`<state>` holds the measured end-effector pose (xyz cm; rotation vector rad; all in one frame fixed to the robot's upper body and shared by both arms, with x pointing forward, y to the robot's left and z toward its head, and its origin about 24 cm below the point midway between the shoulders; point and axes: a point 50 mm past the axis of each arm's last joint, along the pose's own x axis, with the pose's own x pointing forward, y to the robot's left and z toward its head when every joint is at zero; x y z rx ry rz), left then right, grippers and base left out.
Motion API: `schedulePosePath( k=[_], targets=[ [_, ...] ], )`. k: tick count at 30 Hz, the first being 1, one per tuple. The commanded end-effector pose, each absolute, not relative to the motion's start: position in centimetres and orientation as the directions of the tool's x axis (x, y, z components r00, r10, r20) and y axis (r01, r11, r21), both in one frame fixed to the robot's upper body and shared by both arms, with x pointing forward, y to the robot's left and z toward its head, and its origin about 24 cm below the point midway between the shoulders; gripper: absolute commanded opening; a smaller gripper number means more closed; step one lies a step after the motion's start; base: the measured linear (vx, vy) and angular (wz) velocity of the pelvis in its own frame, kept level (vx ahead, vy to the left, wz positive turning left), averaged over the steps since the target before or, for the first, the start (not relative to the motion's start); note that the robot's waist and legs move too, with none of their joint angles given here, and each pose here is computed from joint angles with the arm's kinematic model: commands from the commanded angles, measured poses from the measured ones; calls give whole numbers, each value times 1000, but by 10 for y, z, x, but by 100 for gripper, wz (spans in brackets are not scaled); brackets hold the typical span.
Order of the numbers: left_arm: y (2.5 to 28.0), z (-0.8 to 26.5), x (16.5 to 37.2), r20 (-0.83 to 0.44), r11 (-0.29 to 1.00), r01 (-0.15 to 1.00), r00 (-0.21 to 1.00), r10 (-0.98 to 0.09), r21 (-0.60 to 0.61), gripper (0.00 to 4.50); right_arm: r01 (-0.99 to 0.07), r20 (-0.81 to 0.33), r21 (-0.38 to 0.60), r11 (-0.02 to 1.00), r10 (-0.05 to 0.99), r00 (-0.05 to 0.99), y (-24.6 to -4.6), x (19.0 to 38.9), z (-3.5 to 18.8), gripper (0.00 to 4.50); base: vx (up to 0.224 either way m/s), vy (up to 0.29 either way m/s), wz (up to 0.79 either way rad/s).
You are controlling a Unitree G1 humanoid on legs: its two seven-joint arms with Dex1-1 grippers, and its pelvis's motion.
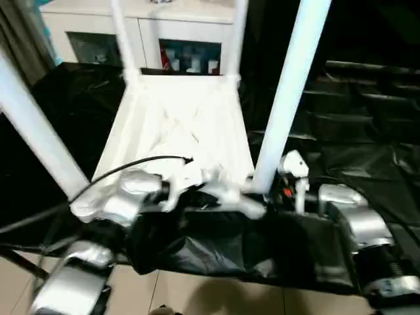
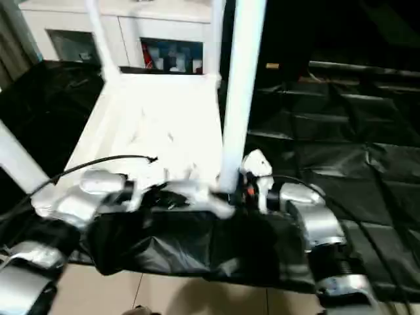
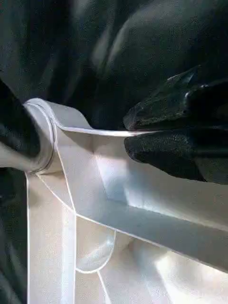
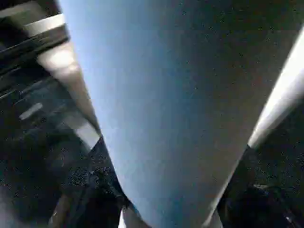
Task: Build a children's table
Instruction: Rotate leg to tighten
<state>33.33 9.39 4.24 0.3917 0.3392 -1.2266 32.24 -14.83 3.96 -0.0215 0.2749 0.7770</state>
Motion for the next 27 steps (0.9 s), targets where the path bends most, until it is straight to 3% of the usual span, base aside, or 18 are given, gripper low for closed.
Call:
schedulePosePath(
  k=[1, 5, 8, 14, 15, 21, 27],
  targets=[
    [84, 57, 350, -360, 459, 875, 483, -799, 156, 0, -636, -349, 186, 749, 655, 670, -129, 310, 5, 201, 0, 0, 0],
    [65, 61, 356, -333, 540, 826, 561, -758, 162, 0, -432, -360, 235, 871, 491, 793, -120, 321, 0, 199, 0, 0, 0],
    [52, 62, 357, -330, 559, 812, 580, -745, 166, 0, -405, -352, 239, 882, 468, 811, -104, 327, 2, 199, 0, 0, 0],
    [51, 62, 355, -340, 498, 849, 528, -778, 178, 0, -531, -274, 195, 825, 565, 778, -88, 329, 14, 199, 0, 0, 0],
    [53, 61, 355, -344, 488, 855, 518, -783, 178, 0, -551, -262, 196, 811, 585, 768, -88, 329, 15, 255, 0, 0, 0],
    [69, 59, 352, -367, 426, 887, 462, -807, 179, 0, -650, -236, 180, 738, 674, 700, -96, 329, 23, 278, 0, 0, 0],
    [90, 58, 342, -393, 282, 947, 321, -862, 154, 0, -815, -234, 133, 564, 817, 527, -116, 321, 33, 278, 0, 0, 0]
  ],
)
